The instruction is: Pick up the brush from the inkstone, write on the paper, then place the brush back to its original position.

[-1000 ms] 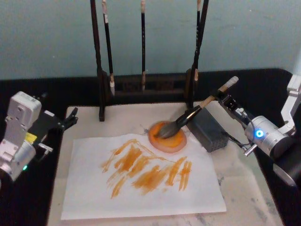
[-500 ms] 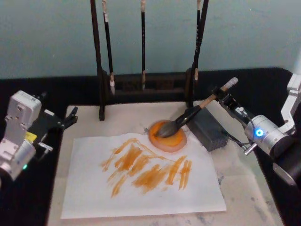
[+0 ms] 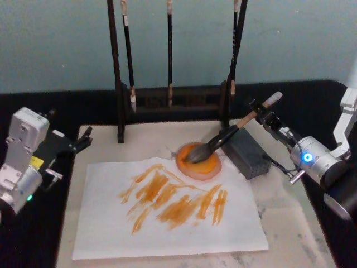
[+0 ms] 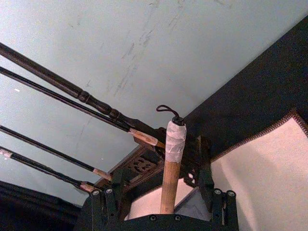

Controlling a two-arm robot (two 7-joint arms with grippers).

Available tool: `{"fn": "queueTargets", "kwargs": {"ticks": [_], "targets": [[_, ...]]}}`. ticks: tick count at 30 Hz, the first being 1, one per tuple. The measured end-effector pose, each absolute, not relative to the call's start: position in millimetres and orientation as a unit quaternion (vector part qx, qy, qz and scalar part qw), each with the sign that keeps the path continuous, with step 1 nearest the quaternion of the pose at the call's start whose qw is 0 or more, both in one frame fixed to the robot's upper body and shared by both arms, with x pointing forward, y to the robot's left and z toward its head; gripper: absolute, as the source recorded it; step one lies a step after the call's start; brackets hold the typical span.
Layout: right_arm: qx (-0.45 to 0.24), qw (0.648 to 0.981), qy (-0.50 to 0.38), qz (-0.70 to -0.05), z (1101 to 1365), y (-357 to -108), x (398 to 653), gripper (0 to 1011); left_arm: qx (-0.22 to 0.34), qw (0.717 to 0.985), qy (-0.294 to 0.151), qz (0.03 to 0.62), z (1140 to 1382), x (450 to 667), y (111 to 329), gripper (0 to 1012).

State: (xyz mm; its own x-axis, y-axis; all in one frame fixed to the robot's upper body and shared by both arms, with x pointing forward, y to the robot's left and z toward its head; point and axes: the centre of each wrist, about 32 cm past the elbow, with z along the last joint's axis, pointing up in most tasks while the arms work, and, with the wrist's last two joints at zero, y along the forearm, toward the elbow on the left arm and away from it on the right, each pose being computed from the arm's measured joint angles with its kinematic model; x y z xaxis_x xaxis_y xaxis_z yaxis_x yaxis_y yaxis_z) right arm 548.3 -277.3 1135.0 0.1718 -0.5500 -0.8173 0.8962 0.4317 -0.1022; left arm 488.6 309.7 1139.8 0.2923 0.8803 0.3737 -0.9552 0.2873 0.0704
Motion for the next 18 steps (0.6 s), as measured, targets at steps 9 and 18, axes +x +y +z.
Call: {"fn": "queueTargets", "kwargs": {"ticks": [9,18], "targets": [[0.207,0.736,0.416,-0.491,1134.6,-278.0,546.8,1000,0.142,0.791,-0.132,0.580,1139.8,488.6,309.7,1001],[0.201,0.733,0.412,-0.502,1132.5,-287.4,524.6,1000,0.141,0.791,-0.132,0.580,1139.8,488.6,309.7,1001]]}}
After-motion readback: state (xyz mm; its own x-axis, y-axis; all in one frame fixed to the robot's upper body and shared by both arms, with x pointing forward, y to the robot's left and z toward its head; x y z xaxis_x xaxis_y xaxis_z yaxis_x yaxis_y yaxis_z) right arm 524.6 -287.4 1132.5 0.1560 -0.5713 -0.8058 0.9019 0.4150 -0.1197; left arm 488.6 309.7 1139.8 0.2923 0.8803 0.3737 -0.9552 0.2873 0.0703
